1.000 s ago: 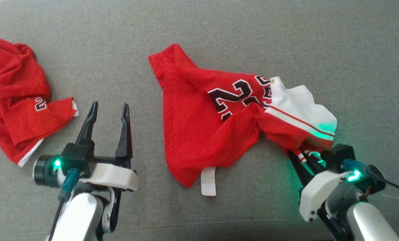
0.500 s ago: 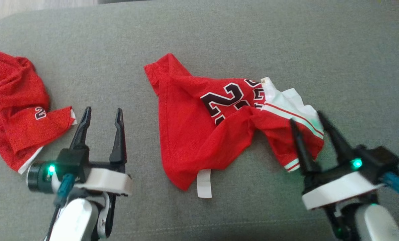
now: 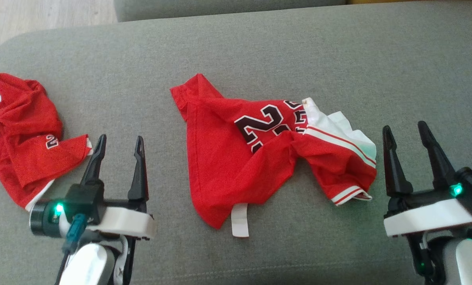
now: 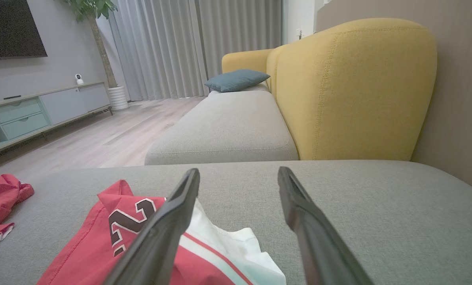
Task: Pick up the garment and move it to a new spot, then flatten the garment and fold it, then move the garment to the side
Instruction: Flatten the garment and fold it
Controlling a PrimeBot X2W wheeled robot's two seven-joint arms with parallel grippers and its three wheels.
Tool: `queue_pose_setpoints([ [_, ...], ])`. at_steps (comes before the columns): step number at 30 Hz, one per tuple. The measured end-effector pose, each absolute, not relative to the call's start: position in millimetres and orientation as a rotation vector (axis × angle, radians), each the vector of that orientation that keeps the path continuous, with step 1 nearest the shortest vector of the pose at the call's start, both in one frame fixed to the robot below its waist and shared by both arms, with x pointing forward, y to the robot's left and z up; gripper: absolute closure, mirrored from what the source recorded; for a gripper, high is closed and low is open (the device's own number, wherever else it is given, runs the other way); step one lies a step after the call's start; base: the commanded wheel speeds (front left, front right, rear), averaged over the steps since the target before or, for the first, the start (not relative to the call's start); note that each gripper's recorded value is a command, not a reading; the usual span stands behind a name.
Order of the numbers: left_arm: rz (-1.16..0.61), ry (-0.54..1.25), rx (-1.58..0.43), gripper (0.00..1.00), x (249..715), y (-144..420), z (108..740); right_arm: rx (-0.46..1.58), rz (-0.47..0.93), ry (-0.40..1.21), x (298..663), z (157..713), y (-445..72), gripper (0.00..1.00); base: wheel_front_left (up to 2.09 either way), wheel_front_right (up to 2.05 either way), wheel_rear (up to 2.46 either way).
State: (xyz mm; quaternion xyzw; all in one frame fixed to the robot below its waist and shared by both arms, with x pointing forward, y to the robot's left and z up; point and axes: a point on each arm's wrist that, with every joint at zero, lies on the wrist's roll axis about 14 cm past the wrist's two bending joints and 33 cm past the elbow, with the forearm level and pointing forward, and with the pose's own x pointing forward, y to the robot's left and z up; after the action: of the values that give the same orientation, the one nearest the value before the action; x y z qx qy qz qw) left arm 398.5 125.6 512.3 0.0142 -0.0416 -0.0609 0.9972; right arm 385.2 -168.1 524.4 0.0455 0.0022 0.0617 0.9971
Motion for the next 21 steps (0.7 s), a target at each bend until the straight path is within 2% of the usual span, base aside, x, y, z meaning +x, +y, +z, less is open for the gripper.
queue_pose_setpoints([
  [10,-0.172,-0.023,0.009,0.00,389.9,114.6,500.5,0.089,0.124,0.018,384.9,521.9,-166.4,0.00,0.00,0.00,0.00],
  [21,-0.482,0.481,-0.122,0.00,340.8,34.4,417.1,0.095,0.138,0.081,389.9,503.7,-160.7,0.00,0.00,0.00,0.00],
])
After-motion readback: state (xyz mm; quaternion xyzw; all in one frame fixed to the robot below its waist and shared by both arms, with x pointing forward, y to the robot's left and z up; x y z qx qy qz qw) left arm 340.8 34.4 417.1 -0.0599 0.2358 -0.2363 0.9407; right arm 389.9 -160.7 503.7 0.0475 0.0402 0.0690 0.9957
